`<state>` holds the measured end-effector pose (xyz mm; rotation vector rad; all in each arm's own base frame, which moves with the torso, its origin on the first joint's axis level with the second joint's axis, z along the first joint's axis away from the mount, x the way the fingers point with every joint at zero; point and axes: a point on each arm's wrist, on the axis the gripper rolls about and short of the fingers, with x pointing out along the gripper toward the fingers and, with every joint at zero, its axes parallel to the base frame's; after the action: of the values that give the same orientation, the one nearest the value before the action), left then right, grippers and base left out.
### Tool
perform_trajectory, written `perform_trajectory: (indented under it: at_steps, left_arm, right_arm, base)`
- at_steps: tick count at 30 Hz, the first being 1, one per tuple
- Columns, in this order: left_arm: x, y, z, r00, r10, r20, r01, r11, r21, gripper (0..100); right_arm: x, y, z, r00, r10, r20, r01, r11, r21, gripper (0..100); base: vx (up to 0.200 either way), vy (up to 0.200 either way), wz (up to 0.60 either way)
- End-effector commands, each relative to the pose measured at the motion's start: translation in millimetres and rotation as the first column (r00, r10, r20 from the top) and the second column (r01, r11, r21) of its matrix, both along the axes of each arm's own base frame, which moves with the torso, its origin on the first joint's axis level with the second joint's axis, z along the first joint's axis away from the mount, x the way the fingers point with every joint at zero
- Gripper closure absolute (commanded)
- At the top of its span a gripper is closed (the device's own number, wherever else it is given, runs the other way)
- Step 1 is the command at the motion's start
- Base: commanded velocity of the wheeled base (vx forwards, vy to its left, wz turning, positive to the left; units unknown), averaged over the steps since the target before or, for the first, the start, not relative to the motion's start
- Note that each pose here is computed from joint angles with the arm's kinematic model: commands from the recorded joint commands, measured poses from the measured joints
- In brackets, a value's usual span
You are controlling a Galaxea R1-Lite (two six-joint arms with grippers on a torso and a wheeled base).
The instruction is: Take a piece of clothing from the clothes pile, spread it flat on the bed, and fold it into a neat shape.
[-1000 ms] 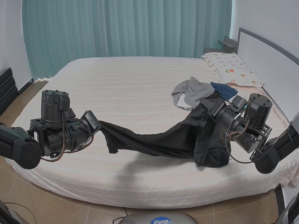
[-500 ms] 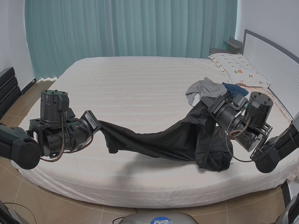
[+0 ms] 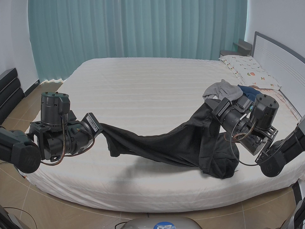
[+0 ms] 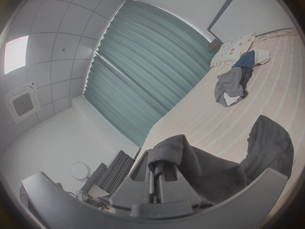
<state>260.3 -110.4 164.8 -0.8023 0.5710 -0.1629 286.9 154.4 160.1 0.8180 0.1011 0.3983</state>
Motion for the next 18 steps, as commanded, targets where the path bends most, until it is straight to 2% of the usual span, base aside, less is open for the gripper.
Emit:
perform_trajectory:
  at_steps: [1,2,10,13,17,18]
  left_arm:
    - [0,0,-2,1.000,-0.001,-0.006,0.001,1.000,0.004,100]
    - [1,0,-3,1.000,-0.003,-0.009,0.003,1.000,0.006,100]
    - [-2,-3,-5,1.000,-0.022,-0.021,0.022,1.000,0.005,100]
    - [-3,-2,-4,1.000,-0.024,-0.016,0.024,1.000,0.002,100]
    - [-4,-3,-5,1.000,-0.025,-0.019,0.025,1.000,0.002,100]
    - [-5,-4,-5,0.999,-0.029,-0.019,0.029,1.000,0.002,100]
  right_arm:
    - [0,0,-1,1.000,0.001,-0.002,-0.001,1.000,-0.003,100]
    - [0,-2,1,1.000,-0.004,0.004,0.004,1.000,-0.003,100]
    - [6,-5,0,1.000,-0.013,0.016,0.014,0.999,-0.031,100]
    - [15,-7,16,0.995,-0.035,0.093,0.042,0.996,-0.076,100]
    - [9,-1,15,0.995,-0.015,0.096,0.026,0.993,-0.115,100]
    - [8,-1,12,0.996,-0.018,0.089,0.029,0.992,-0.122,100]
  base:
    - [0.000,0.200,0.00]
    - [0.000,0.200,0.00]
    - [0.000,0.000,0.00]
    - [0.000,0.000,0.00]
    - [0.000,0.000,0.00]
    - [-0.200,0.000,0.00]
